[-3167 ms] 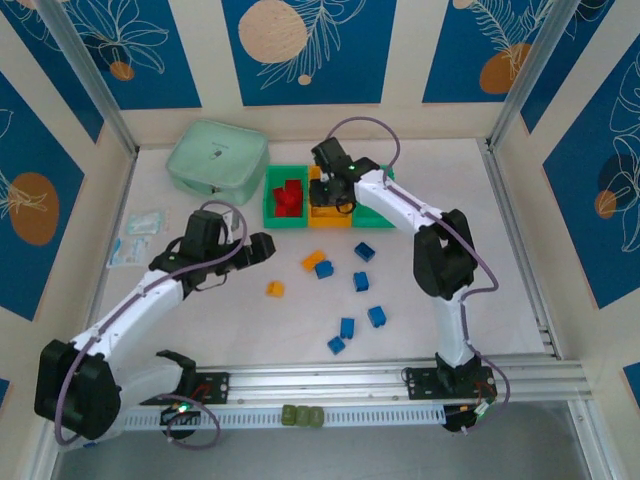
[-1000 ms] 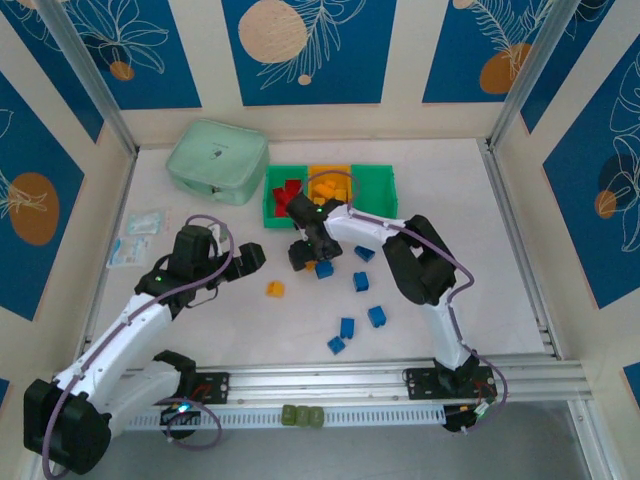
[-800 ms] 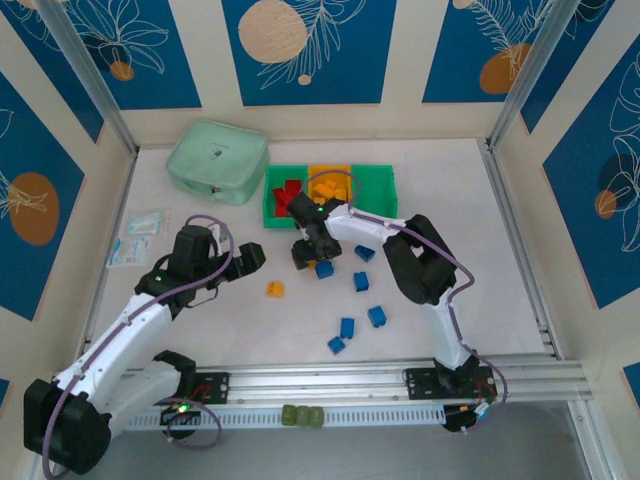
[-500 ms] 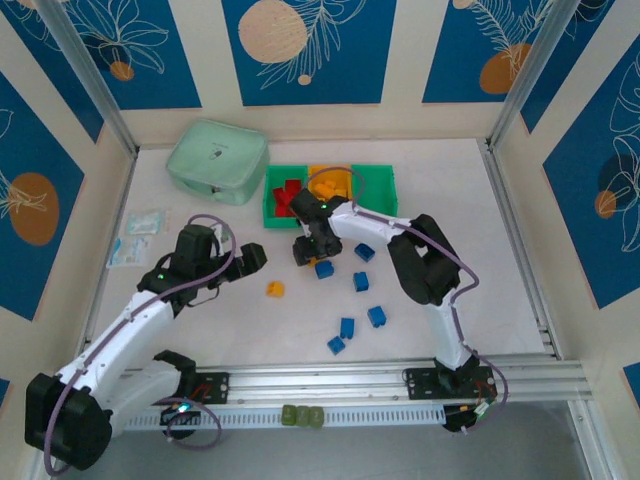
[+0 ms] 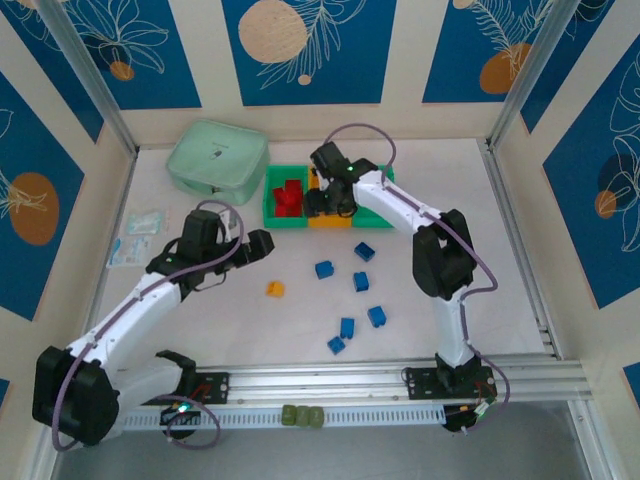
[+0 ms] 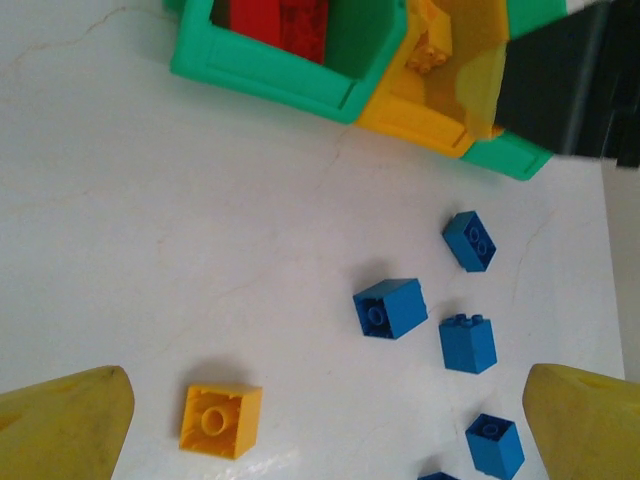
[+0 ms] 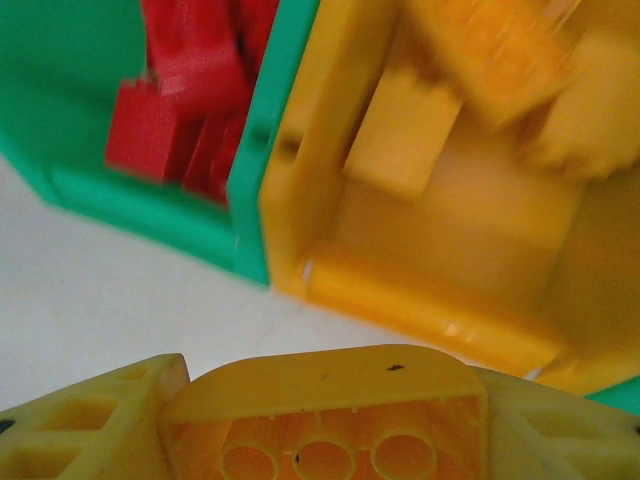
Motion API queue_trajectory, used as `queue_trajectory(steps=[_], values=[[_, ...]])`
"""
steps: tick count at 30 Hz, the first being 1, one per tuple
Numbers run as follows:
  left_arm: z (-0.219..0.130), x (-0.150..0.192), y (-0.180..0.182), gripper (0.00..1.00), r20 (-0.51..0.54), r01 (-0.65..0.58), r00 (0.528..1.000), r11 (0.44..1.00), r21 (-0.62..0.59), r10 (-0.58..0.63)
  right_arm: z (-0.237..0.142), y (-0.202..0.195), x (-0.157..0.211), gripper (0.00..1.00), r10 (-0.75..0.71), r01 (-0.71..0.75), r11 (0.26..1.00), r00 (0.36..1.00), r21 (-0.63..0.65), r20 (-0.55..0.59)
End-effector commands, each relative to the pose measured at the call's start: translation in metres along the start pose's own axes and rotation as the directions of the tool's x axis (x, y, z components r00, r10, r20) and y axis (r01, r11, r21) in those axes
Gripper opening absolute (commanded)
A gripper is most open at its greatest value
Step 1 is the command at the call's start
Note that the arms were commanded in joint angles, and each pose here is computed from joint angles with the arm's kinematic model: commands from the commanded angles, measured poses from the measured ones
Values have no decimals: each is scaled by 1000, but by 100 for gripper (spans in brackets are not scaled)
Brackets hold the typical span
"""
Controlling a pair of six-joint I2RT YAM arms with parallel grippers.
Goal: Sort the legos into containers by color
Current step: Place the lego in the container.
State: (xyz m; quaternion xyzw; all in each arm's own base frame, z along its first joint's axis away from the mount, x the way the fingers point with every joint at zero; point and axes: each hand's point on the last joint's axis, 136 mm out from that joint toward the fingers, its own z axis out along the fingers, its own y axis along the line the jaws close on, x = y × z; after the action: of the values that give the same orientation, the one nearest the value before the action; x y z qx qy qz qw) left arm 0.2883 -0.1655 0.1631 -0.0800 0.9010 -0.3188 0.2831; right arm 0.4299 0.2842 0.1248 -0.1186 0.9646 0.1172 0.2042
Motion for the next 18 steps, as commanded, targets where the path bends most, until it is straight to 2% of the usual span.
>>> queue_trajectory(steps=[1,7,10,18], values=[[-1,-20,-22,99,37,-44,998,997,62,41,16,-18,-11,63,13,-12,999,1000,46,-14],[6,-28,-26,99,30,-61,998,996,61,59,32,-38,-47,64,20,-25,994,999,102,50],[6,-29,-27,99,27,-66,998,996,55,65,32,-43,-56,70,28,-33,993,999,110,42],[4,-31,-27,99,33,-75,997,996,51,73,15,-32,-53,76,9,-14,997,998,81,58]])
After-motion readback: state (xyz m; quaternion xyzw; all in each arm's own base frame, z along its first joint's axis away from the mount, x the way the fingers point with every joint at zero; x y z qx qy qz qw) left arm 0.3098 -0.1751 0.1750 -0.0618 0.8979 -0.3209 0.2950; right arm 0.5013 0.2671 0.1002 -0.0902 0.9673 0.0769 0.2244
